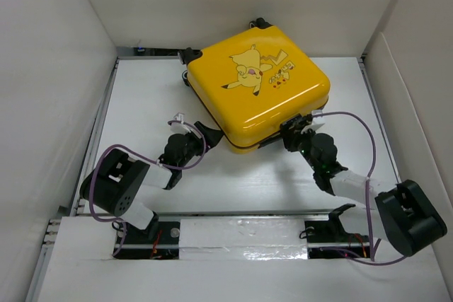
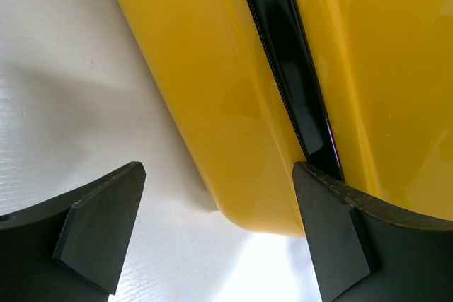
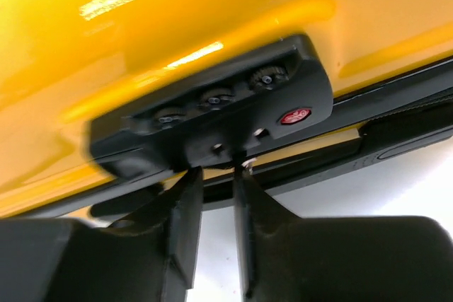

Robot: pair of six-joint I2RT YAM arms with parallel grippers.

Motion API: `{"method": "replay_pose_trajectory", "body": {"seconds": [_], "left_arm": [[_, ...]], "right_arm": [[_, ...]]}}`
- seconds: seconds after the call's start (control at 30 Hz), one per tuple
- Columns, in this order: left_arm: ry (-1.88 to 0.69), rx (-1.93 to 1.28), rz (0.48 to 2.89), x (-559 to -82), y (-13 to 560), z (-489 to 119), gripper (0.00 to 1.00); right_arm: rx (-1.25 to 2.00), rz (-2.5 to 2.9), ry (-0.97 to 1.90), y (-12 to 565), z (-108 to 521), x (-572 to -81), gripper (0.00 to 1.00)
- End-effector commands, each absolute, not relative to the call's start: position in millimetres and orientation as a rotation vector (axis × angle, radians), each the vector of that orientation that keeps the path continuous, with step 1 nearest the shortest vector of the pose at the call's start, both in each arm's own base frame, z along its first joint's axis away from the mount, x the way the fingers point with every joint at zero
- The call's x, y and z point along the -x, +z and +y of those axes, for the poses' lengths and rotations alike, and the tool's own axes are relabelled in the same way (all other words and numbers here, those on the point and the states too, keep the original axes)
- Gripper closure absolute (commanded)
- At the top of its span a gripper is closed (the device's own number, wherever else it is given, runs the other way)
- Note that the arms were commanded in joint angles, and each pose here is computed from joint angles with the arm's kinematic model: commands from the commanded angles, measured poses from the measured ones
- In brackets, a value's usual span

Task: Pack the luggage

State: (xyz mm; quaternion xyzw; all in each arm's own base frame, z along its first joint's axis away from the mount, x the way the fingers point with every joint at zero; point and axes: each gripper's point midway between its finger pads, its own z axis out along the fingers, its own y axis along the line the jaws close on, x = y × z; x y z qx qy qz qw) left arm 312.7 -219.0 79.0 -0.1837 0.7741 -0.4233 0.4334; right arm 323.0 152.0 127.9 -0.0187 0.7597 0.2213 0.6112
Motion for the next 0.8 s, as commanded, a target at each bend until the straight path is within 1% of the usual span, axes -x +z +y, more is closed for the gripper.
{"method": "replay_pose_trajectory", "body": {"seconds": [0.0, 0.03, 0.1, 0.13, 0.17, 0.27, 0.3, 0.4, 0.43, 0.53, 0.57, 0.67, 0.7, 0.77], "left_arm": [[-1.193, 0.355, 1.787, -314.6, 125.7, -237.2, 0.16], [-1.191, 0.355, 1.787, -314.3, 126.0, -236.7, 0.16], [-1.174, 0.358, 1.785, -313.8, 126.3, -233.8, 0.16], [-1.170, 0.357, 1.782, -313.7, 127.1, -233.1, 0.16], [-1.165, 0.357, 1.783, -313.2, 126.9, -232.1, 0.16], [-1.156, 0.353, 1.783, -313.0, 128.0, -230.9, 0.16], [-1.154, 0.352, 1.783, -313.2, 128.3, -230.9, 0.16], [-1.145, 0.352, 1.789, -313.0, 126.1, -230.1, 0.16], [-1.146, 0.352, 1.788, -313.0, 126.6, -230.1, 0.16], [-1.142, 0.350, 1.789, -313.3, 125.8, -229.9, 0.16], [-1.140, 0.352, 1.790, -313.3, 125.0, -229.6, 0.16], [-1.141, 0.352, 1.788, -312.5, 124.6, -229.2, 0.17], [-1.144, 0.351, 1.791, -312.2, 123.9, -229.6, 0.17], [-1.159, 0.346, 1.783, -311.9, 126.6, -231.4, 0.17]], "right_arm": [[-0.015, 1.576, 0.486, 170.4, 149.9, -348.9, 0.75], [-0.024, 1.586, 0.476, 164.4, 149.0, -351.2, 0.77], [-0.043, 1.573, 0.473, 161.8, 150.8, -347.0, 0.76], [-0.055, 1.571, 0.457, 160.3, 149.2, -347.0, 0.68], [-0.060, 1.575, 0.449, 157.2, 148.0, -347.7, 0.64], [-0.086, 1.528, 0.423, 159.9, 143.2, -354.0, 0.63], [-0.092, 1.471, 0.431, 172.5, 143.1, -356.5, 0.64], [-0.064, 1.406, 0.449, 183.8, 147.9, -358.9, 0.74], [-0.053, 1.389, 0.443, 187.1, 148.0, -359.2, 0.87], [-0.057, 1.322, 0.461, 202.2, 147.5, -357.0, 0.98], [-0.048, 1.310, 0.469, 204.3, 148.1, -354.3, 1.00], [-0.027, 1.267, 0.488, 218.7, 148.0, -345.6, 1.00], [-0.013, 1.288, 0.491, 215.3, 151.7, -342.6, 1.00], [0.042, 1.275, 0.550, 227.9, 162.8, -330.8, 1.00]]}}
